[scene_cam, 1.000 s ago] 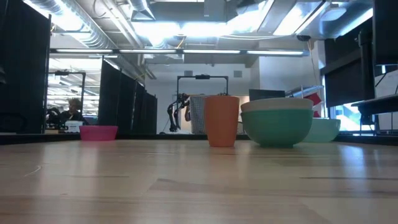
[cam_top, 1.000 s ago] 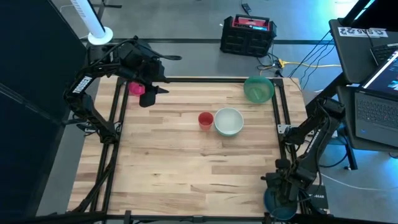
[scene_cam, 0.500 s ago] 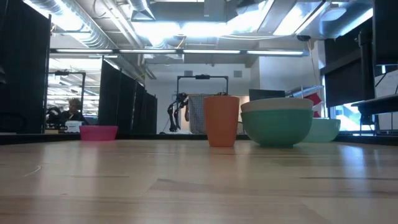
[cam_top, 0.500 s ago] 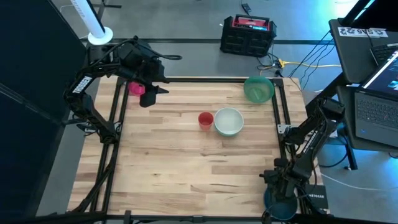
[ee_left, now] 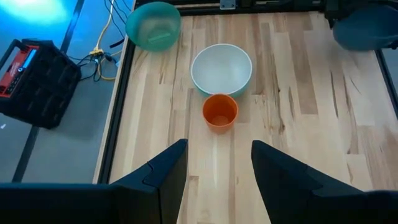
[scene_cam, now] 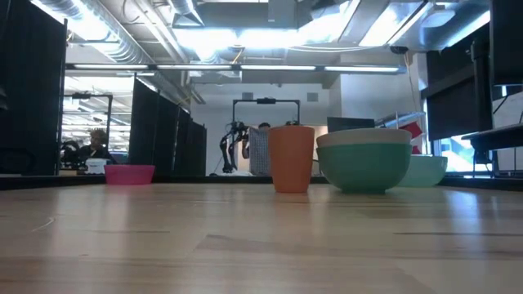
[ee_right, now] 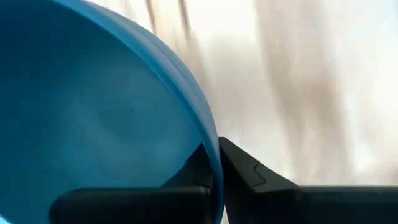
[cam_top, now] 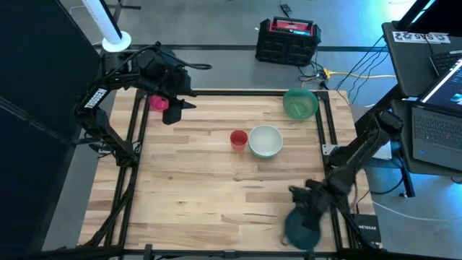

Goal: Nest bowls inside each other
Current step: Stack the blue bowl on top of the green bowl

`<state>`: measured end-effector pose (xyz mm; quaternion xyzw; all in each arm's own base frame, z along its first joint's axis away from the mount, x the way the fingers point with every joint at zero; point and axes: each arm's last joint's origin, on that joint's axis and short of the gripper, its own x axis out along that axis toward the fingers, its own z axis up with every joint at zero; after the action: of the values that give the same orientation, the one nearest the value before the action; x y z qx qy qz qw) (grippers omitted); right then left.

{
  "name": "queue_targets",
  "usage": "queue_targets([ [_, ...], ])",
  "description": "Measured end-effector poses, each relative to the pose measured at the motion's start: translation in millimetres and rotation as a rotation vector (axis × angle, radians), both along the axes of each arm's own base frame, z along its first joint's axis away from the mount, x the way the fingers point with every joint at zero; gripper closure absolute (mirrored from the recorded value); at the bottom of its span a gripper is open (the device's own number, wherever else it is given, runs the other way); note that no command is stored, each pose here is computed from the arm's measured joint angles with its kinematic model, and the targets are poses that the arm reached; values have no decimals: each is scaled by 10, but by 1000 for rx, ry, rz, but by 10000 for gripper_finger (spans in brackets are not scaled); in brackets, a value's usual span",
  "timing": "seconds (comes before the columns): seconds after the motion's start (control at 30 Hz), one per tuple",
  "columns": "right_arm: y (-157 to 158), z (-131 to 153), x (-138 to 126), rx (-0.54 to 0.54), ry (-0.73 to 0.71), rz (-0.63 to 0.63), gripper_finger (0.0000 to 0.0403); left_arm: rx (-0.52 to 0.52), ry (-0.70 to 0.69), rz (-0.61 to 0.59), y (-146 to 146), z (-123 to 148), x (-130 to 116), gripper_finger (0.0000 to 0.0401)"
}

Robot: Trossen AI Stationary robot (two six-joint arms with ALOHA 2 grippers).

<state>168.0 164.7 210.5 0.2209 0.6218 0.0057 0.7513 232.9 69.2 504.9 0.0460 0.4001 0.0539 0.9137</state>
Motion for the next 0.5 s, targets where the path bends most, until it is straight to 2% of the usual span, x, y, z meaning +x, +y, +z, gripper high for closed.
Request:
queue_targets([
  [0.17, -490, 203, 469, -41, -121, -39, 402, -6, 21, 6, 9, -15, -19, 239],
  [0.33, -955, 374, 686, -108, -147, -99, 402, -14, 21, 14, 9, -15, -20, 239],
  [0.5, -1461, 547, 790, -179, -159, -158, 403, -21, 20, 22, 9, -16, -21, 239],
])
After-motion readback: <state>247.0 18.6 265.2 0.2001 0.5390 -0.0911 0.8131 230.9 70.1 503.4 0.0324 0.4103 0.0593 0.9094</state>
